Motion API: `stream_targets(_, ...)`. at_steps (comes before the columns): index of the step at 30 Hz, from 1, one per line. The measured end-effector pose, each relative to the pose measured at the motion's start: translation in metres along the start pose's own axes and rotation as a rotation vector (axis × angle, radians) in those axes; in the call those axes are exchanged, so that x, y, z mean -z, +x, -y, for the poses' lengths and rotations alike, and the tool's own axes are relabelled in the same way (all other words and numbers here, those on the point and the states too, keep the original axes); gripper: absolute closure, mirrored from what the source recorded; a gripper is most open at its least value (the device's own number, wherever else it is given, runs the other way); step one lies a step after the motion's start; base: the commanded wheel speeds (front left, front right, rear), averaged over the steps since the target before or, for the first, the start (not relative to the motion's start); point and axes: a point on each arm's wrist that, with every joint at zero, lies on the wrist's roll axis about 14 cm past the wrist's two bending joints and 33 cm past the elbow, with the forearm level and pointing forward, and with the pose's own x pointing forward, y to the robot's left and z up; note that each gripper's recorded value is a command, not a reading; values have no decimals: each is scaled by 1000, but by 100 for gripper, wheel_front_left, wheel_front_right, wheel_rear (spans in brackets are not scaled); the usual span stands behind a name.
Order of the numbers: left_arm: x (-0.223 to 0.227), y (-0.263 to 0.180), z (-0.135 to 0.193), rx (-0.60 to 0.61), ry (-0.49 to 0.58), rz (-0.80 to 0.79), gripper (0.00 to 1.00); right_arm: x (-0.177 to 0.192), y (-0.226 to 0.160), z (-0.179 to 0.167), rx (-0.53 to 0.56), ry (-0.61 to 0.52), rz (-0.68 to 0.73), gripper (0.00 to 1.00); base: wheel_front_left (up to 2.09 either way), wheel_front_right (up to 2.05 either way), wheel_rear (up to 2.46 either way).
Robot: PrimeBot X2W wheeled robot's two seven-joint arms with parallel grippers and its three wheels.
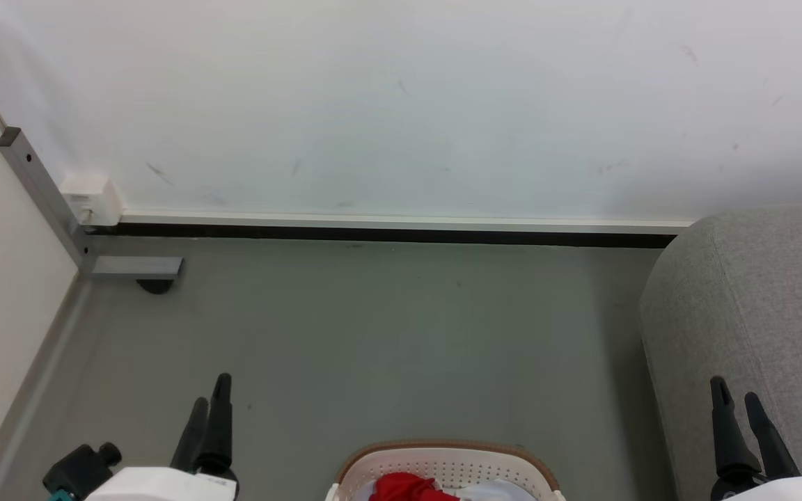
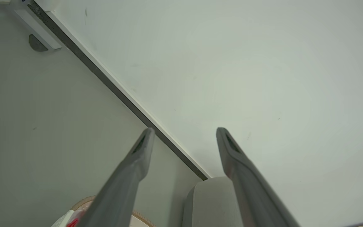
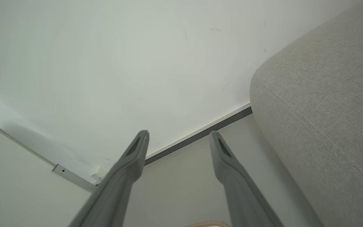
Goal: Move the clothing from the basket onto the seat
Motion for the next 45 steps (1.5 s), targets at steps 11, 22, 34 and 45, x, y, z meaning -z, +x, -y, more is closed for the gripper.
stream_targets(11, -2, 1, 11, 47, 218, 7, 0, 4, -2, -2, -14, -192, -1, 0, 0, 0, 0)
stream_targets(22, -1, 1, 17, 79, 374, 13, 0, 5, -2, -6, -41, -337, 4, 0, 0, 0, 0)
stream_targets(34, -5, 1, 27, 121, 524, 43, 0, 5, -6, -8, -57, -449, 21, 0, 0, 0, 0)
stream_targets(45, -7, 1, 29, 143, 632, 57, 0, 2, -10, -8, -54, -500, 48, 0, 0, 0, 0)
